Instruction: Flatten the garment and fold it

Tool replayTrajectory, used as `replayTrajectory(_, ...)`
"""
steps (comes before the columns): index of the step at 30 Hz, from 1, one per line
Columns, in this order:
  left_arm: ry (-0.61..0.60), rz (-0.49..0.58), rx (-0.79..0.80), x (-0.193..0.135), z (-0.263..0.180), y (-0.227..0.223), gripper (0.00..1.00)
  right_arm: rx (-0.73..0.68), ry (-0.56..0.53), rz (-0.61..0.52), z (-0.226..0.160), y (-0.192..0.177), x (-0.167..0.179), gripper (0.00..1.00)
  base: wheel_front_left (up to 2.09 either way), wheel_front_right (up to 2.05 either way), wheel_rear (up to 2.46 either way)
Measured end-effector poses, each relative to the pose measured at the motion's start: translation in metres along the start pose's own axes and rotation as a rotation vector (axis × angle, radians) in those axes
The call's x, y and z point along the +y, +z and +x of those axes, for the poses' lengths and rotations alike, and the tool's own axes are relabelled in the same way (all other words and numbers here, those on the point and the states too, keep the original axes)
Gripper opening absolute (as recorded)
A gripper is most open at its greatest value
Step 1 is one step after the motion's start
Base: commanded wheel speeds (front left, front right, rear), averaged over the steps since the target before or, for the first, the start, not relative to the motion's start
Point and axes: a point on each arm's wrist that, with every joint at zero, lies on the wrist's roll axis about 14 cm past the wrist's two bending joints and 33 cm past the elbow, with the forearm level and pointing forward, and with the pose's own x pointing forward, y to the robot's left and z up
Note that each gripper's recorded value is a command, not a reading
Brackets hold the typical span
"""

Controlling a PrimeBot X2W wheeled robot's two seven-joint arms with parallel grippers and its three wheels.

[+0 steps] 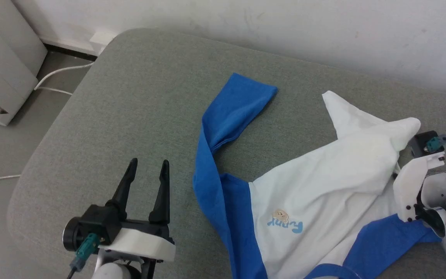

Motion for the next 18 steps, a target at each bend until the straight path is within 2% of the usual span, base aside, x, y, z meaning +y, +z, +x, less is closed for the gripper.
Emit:
replayTrajectory(7,-0.039,-0.005,-0.013,-0.007,0.006,0.001,1.0,-0.081,-0.153,0.122,-0.019,-0.01,-0.058,0.0,0.0,0.0,0.0)
replayTrajectory(10,-0.067,-0.013,-0.025,-0.015,0.011,0.003,1.0,-0.092,-0.187,0.149,-0.031,-0.022,-0.068,0.0,0.0,0.0,0.0)
replayTrajectory(11,-0.081,-0.019,-0.028,-0.019,0.013,0.003,1.0,-0.105,-0.182,0.167,-0.033,-0.025,-0.064,0.17,0.0,0.0,0.0)
replayTrajectory(12,-0.097,-0.025,-0.025,-0.024,0.014,0.002,1.0,-0.12,-0.178,0.179,-0.035,-0.028,-0.061,1.0,0.0,0.0,0.0)
replayTrajectory(15,-0.153,-0.028,-0.012,-0.041,0.018,-0.004,1.0,-0.213,-0.209,0.167,-0.047,-0.024,-0.067,1.0,0.0,0.0,0.0)
replayTrajectory(18,-0.224,-0.036,-0.001,-0.061,0.022,-0.008,1.0,-0.387,-0.226,0.192,-0.065,0.001,-0.07,1.0,0.0,0.0,0.0)
